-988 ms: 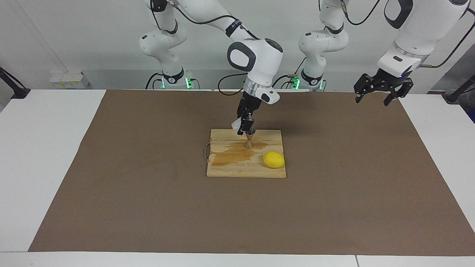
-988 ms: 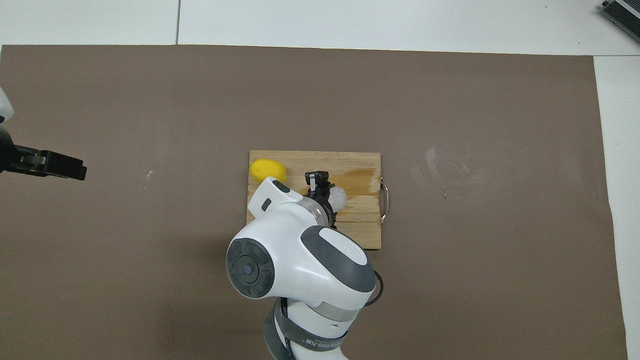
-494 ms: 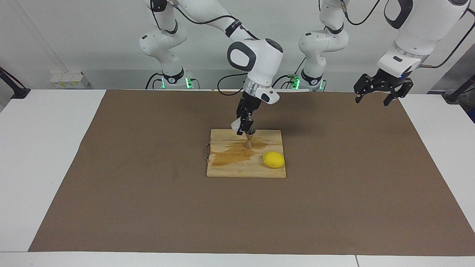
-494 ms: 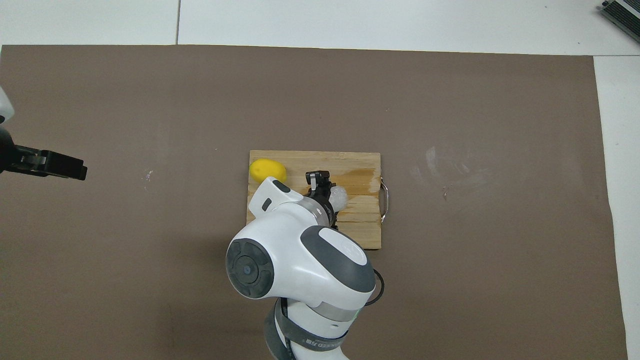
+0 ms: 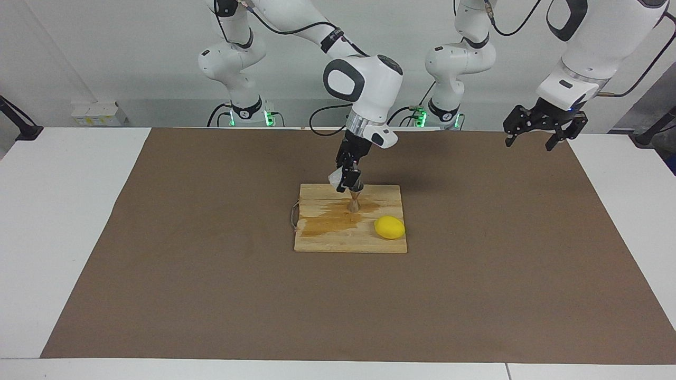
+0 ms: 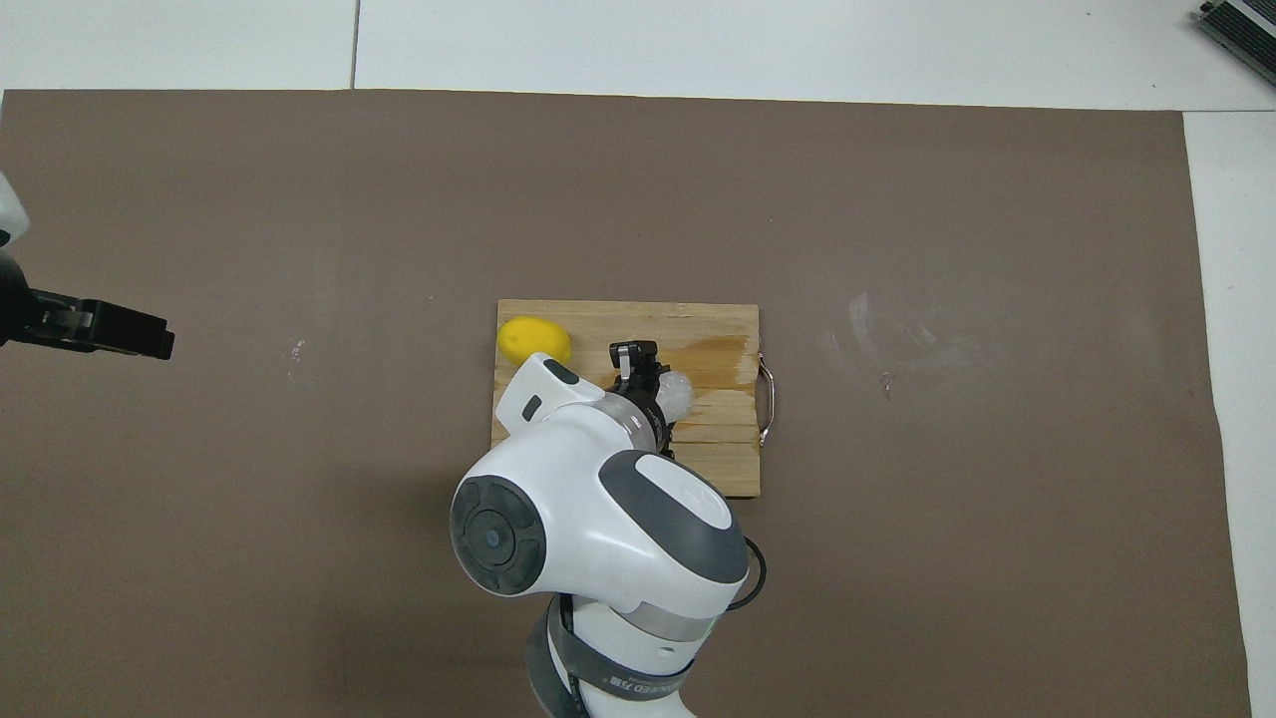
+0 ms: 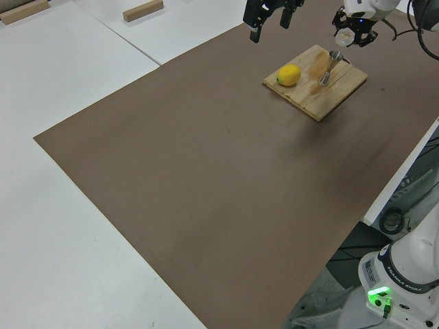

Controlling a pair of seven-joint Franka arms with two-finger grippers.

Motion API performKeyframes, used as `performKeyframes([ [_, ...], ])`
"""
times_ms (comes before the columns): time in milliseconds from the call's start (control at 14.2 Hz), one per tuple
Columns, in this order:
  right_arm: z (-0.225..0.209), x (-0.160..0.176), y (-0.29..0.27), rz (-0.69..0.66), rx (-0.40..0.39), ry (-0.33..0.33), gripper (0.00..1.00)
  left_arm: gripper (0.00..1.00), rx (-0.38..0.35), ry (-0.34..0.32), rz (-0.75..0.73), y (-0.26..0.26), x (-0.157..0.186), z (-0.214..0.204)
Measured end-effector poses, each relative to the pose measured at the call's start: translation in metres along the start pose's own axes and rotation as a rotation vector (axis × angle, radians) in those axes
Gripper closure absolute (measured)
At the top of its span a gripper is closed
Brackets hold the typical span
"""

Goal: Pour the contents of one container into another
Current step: 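Tilt the glass cup over the metal cup with the right gripper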

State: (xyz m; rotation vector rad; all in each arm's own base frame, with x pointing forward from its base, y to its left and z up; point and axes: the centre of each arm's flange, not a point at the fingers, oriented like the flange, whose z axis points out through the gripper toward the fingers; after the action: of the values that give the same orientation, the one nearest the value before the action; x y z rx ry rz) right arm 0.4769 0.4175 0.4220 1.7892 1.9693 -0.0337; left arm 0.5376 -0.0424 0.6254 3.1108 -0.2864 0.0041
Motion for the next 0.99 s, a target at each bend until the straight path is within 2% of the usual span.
performKeyframes([
  [564,0.0007,-0.0008,0.0003,0.029,0.008,0.005,0.46,0.0,0.0,0.0,0.0,0.0001,0.0001,0.0001],
  [988,0.0014,-0.0017,-0.0001,0.073,0.048,0.035,0.46,0.0,0.0,-0.001,-0.003,0.0001,0.0002,0.0004],
])
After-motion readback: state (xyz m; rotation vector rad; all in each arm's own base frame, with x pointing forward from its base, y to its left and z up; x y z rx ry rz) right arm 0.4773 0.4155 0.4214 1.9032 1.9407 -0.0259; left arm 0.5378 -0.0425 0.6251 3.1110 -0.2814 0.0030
